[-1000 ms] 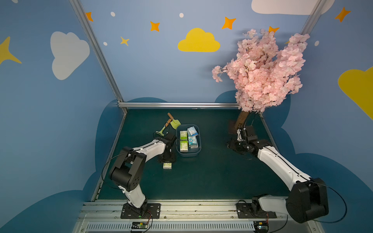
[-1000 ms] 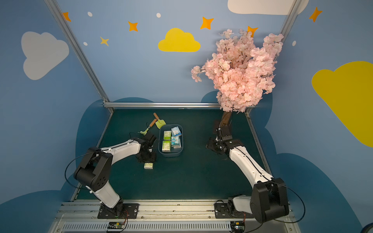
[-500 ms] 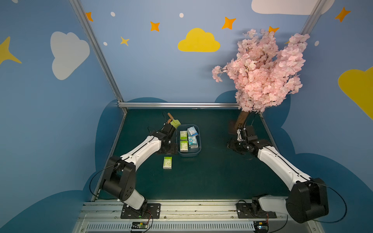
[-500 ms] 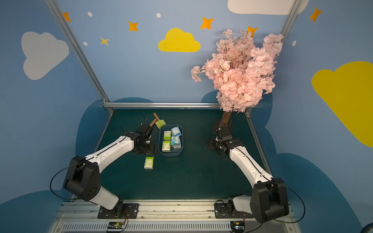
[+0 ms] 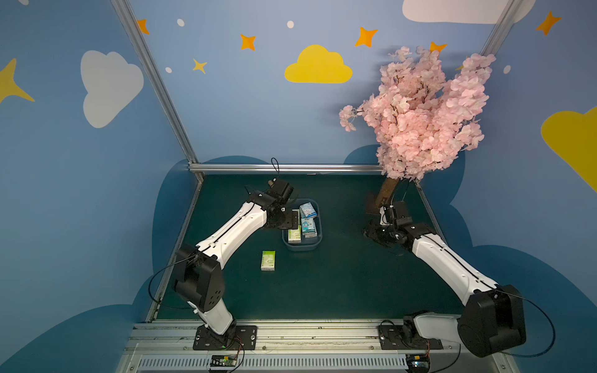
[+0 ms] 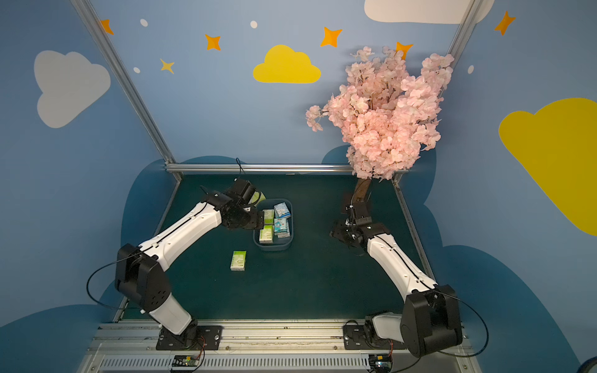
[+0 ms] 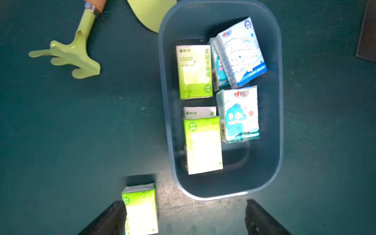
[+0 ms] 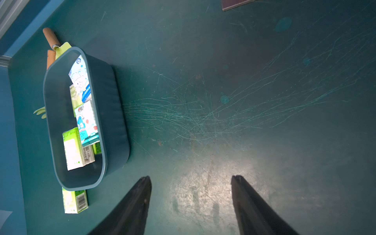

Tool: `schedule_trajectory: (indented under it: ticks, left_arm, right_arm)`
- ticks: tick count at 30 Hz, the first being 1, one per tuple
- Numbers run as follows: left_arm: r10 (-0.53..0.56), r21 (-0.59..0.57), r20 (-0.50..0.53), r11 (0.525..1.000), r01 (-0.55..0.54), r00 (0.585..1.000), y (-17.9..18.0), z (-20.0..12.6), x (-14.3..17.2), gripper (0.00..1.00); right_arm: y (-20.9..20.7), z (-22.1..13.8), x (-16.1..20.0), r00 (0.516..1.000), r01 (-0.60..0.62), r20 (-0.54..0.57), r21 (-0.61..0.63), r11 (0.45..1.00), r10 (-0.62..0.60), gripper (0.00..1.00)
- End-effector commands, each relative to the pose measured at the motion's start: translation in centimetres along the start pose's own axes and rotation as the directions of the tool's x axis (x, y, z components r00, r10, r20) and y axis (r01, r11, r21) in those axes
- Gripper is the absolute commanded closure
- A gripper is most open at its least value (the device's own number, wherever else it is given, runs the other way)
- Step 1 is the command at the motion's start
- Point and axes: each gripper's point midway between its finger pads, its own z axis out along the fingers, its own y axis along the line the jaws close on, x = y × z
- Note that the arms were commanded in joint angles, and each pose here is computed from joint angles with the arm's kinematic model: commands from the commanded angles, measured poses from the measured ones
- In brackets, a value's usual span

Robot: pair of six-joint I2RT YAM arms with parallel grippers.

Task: Take the pocket tissues out of the storage box
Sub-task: Place the pocket tissues at the center of the board, then pick up the pocket tissues from the storage box.

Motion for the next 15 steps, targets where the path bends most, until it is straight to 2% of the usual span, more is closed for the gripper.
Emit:
schedule_trajectory:
  ticks: [1, 10, 15]
  left_arm:
    - [-0.018, -0.039, -0.063, 0.999, 0.016, 0.998, -0.7, 1.2, 0.7, 0.07]
    - [-0.016, -0.094, -0.087, 0.996, 0.007, 0.996, -2.3, 4.4, -0.2, 0.12]
    - [0.006, -0.097, -0.103, 0.995, -0.016, 0.995, -2.8, 6.0, -0.8, 0.20]
  right_arm:
    - [-0.2, -0.2, -0.3, 1.000, -0.001, 0.014, 0.009, 1.000, 0.001, 0.32]
    - [-0.8, -0.5, -0.6, 0.999, -0.022, 0.033, 0.035, 0.999, 0.021, 0.32]
    - [-1.4, -0.7, -0.8, 0.998, -0.044, 0.053, 0.059, 0.997, 0.041, 0.32]
